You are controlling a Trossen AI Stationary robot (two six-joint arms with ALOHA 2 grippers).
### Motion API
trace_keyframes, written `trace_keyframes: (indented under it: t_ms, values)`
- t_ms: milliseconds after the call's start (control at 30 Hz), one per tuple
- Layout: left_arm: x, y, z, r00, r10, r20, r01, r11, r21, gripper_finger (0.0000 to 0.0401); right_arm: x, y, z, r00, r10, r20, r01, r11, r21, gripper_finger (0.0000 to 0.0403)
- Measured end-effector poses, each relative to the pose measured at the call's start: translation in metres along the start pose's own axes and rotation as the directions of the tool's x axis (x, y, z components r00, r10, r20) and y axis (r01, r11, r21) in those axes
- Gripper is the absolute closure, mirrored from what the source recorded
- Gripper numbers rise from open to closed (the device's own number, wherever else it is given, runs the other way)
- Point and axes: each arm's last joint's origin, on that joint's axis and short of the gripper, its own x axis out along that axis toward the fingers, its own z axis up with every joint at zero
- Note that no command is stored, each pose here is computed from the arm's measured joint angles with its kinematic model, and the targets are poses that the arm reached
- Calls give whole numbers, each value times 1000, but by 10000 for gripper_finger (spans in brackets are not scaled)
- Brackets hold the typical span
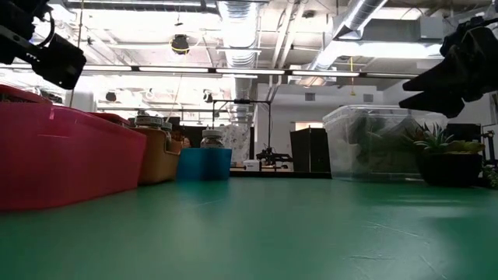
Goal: Sort spices by type
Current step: Return to Home Position
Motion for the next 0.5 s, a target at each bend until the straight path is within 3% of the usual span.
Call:
trace_keyframes:
  t_ms: [333, 500]
  values:
    - [3, -8, 8, 994, -74, 82, 74, 997, 8, 106, 0, 1, 2, 1000, 7, 18, -7, 1000, 22, 97]
    - [6, -10, 5, 995, -82, 51, 81, 996, 25, 106, 0, 1, 2, 1000, 7, 19, -8, 1000, 22, 97]
